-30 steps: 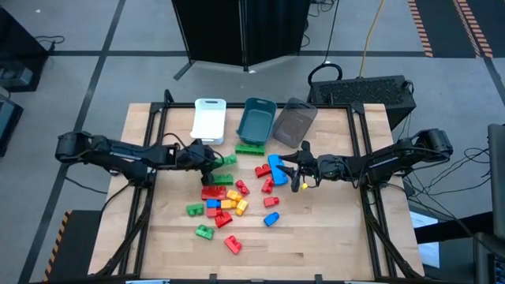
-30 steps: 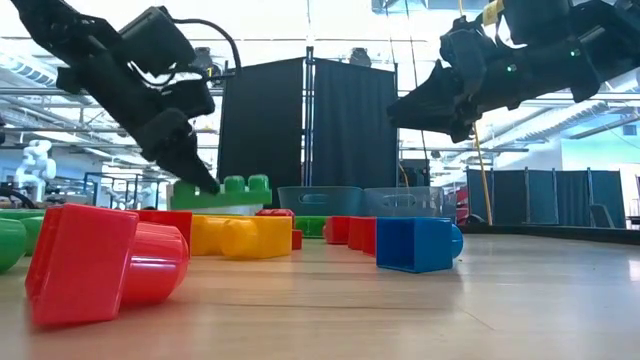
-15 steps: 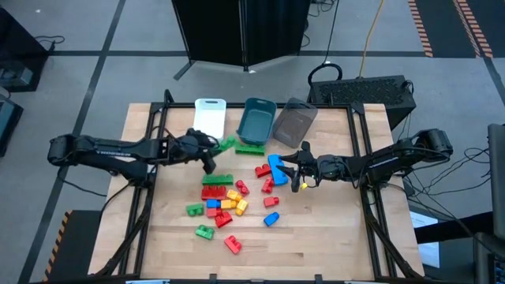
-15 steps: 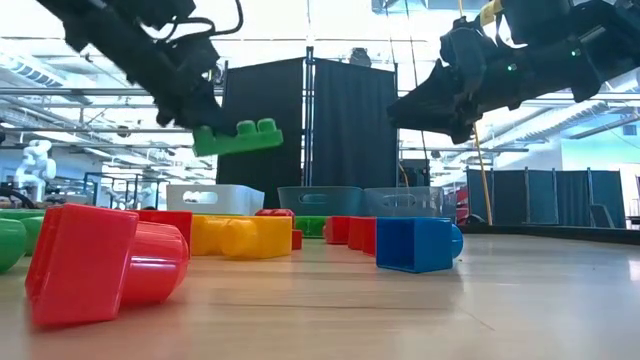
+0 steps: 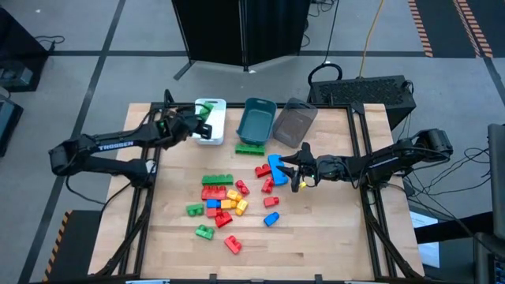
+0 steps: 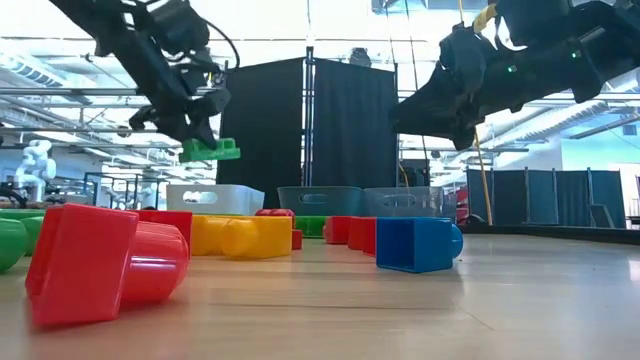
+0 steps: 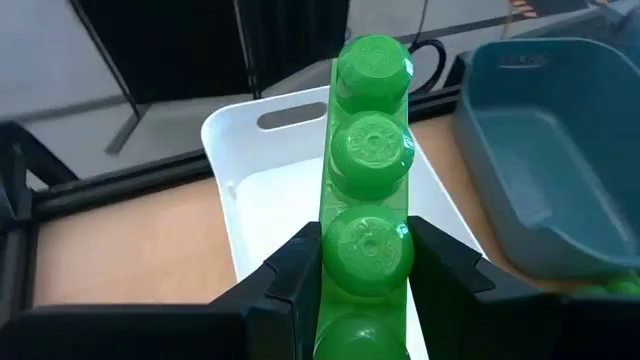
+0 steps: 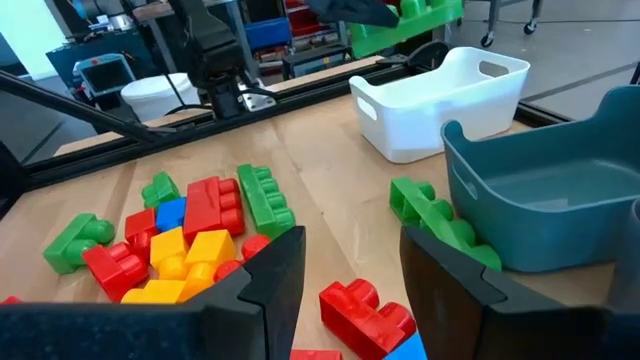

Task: Sort blocks by size
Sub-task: Put the 4 studs green game piece into the white bin

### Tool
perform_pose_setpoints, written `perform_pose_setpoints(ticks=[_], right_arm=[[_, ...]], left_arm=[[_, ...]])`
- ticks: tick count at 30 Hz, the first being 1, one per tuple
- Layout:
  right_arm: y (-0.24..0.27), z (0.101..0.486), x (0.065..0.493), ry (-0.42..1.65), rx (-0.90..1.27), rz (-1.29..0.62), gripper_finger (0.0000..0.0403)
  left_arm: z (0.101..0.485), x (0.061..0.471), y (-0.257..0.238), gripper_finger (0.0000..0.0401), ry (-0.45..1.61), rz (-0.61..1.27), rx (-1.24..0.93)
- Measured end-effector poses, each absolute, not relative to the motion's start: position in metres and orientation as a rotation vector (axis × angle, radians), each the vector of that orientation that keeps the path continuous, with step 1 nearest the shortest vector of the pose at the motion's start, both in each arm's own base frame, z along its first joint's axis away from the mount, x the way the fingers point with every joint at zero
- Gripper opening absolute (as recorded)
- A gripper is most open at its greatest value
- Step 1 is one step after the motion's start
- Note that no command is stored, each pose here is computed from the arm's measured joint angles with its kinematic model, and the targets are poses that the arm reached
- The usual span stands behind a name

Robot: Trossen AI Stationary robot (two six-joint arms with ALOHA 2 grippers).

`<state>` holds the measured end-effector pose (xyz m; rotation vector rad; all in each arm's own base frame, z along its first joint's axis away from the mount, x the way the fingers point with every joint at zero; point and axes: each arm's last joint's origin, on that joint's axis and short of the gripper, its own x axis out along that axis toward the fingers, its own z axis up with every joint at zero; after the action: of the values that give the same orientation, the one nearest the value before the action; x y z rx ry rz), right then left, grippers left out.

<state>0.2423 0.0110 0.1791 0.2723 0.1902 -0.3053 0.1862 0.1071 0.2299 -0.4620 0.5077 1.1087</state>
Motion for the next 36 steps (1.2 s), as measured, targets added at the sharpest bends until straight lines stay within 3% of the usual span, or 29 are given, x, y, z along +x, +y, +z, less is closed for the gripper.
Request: perform_pose_setpoints(ticks=[16,36], right_arm=[[0.013,0.179,0.242,0.194,0.325,-0.281,0.015],[0.02,0.179,0.242,0.193,0.348,-0.262,0.015]], left_arm=[[0.186,0.205,0.139,0.0116,0.546,1.223,-0.632],[0.166,0.207,0.156,0.0116,0.534,1.306,-0.717]])
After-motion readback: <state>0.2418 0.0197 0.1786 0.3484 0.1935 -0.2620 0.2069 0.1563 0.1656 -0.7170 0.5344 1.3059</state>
